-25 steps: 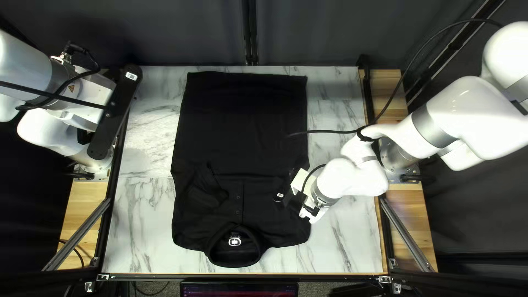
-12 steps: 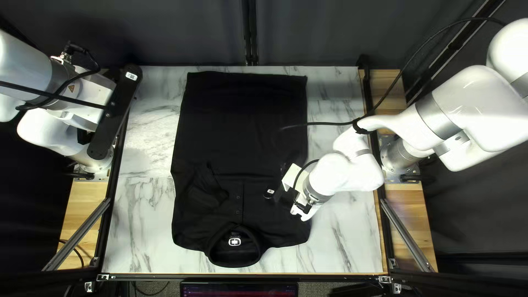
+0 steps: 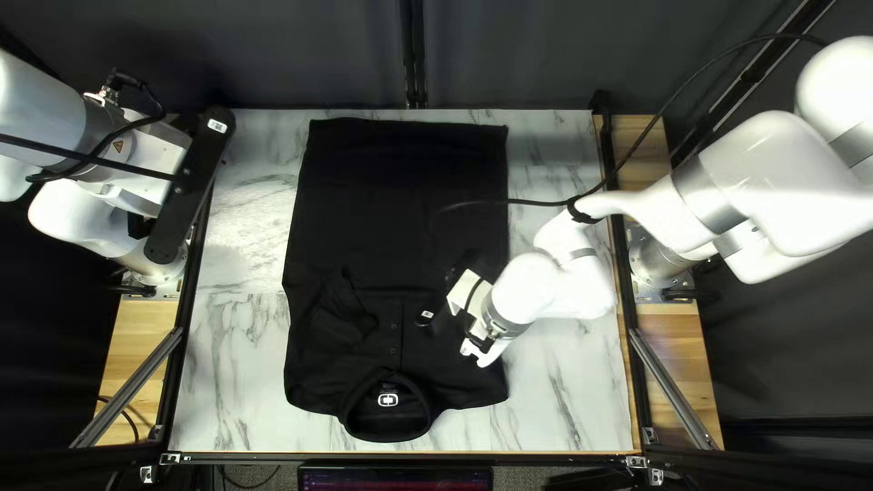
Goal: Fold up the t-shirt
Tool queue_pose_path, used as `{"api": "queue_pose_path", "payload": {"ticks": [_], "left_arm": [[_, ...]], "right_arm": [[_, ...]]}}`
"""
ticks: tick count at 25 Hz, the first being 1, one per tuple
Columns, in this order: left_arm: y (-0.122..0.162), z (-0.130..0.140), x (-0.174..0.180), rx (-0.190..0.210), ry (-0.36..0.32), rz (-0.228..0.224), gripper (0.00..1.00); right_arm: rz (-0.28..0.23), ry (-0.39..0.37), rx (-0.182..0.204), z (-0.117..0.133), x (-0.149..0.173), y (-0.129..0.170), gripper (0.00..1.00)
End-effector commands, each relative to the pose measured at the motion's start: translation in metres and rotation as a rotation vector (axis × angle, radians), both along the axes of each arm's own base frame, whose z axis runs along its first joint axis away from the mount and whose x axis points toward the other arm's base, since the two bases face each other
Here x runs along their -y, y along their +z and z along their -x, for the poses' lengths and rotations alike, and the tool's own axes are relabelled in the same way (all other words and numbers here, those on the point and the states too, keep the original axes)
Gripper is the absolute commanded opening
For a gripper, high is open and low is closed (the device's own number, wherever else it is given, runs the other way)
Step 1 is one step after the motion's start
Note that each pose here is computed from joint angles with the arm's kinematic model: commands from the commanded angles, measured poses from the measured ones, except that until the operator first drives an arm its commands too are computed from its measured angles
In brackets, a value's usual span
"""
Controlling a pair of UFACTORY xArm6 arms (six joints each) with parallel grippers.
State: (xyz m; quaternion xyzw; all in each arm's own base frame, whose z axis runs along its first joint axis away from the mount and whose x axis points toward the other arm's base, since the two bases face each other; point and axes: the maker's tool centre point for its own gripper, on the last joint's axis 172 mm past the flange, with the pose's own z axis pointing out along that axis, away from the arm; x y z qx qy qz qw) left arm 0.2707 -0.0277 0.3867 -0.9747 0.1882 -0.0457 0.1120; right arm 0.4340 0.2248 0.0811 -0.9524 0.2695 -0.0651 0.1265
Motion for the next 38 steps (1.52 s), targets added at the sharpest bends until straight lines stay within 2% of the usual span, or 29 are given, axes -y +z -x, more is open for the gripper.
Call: {"api": "queue_pose_path", "payload": {"ticks": [1, 8, 12, 15, 27, 29, 30, 31, 32, 33, 34, 35, 36, 38], "left_arm": [[0.000, 0.000, 0.000, 0.000, 0.000, 0.000, 1.00], [0.000, 0.000, 0.000, 0.000, 0.000, 0.000, 1.00], [0.000, 0.000, 0.000, 0.000, 0.000, 0.000, 1.00], [0.000, 0.000, 0.000, 0.000, 0.000, 0.000, 1.00], [0.000, 0.000, 0.000, 0.000, 0.000, 0.000, 1.00], [0.000, 0.000, 0.000, 0.000, 0.000, 0.000, 1.00], [0.000, 0.000, 0.000, 0.000, 0.000, 0.000, 1.00], [0.000, 0.000, 0.000, 0.000, 0.000, 0.000, 1.00], [0.000, 0.000, 0.000, 0.000, 0.000, 0.000, 1.00], [0.000, 0.000, 0.000, 0.000, 0.000, 0.000, 1.00], [0.000, 0.000, 0.000, 0.000, 0.000, 0.000, 1.00], [0.000, 0.000, 0.000, 0.000, 0.000, 0.000, 1.00], [0.000, 0.000, 0.000, 0.000, 0.000, 0.000, 1.00], [0.000, 0.000, 0.000, 0.000, 0.000, 0.000, 1.00]], "right_arm": [[0.018, 0.026, -0.002, 0.004, -0.005, 0.008, 1.00], [0.019, 0.008, -0.001, 0.051, 0.009, 0.035, 1.00], [0.000, -0.029, -0.018, 0.077, 0.017, 0.025, 1.00], [-0.017, -0.047, -0.023, 0.082, 0.018, 0.013, 1.00], [-0.092, -0.136, 0.034, 0.073, 0.004, -0.029, 1.00], [-0.101, -0.139, 0.030, 0.074, 0.002, -0.036, 0.95], [-0.103, -0.140, 0.028, 0.074, 0.002, -0.037, 0.90], [-0.106, -0.141, 0.025, 0.074, 0.001, -0.040, 0.82], [-0.109, -0.141, 0.023, 0.074, -0.001, -0.042, 0.68], [-0.110, -0.141, 0.022, 0.075, -0.002, -0.044, 0.62], [-0.113, -0.141, 0.021, 0.075, -0.003, -0.046, 0.38], [-0.116, -0.141, 0.020, 0.075, -0.004, -0.049, 0.21], [-0.120, -0.140, 0.019, 0.075, -0.005, -0.052, 0.00], [-0.125, -0.139, 0.019, 0.074, -0.005, -0.053, 0.00]]}}
